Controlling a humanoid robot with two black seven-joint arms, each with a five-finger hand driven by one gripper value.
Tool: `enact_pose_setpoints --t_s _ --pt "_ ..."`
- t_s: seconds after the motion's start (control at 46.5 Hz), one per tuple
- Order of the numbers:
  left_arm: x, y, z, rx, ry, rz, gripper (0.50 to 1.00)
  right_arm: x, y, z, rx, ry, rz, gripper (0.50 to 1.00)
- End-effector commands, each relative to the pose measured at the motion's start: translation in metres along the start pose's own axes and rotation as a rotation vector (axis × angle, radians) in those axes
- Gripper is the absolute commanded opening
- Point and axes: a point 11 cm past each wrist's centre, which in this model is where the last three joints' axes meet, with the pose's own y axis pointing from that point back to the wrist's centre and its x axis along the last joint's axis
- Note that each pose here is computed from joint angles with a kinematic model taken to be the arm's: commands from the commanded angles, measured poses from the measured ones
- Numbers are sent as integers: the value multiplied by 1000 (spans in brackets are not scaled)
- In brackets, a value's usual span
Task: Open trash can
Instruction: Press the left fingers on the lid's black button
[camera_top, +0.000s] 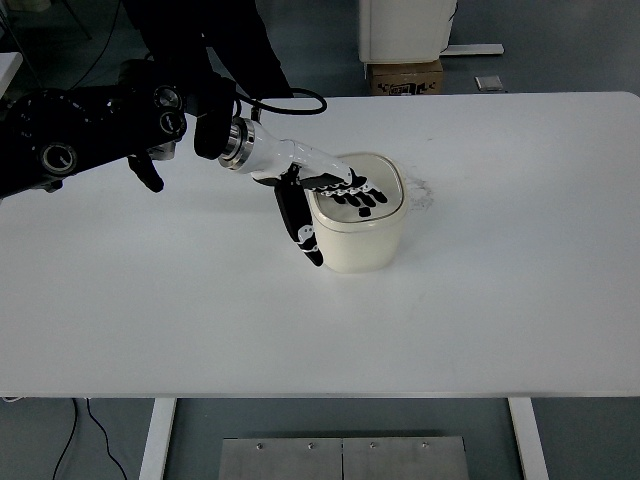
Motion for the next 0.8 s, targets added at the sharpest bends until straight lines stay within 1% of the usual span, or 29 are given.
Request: enact_pose_setpoints --t_s 0.0,0.151,0.409,0.774 --pt "4 4 1 2 -4 10 1000 0 0 0 1 0 0 991" --pt "10 9 5 -3 -4 26 1000 0 0 0 1 0 0 991" --pt "13 12 7 -10 -5 35 1000 0 0 0 1 0 0 991" --pt "8 5 15 -43 18 14 1000 0 0 0 1 0 0 991"
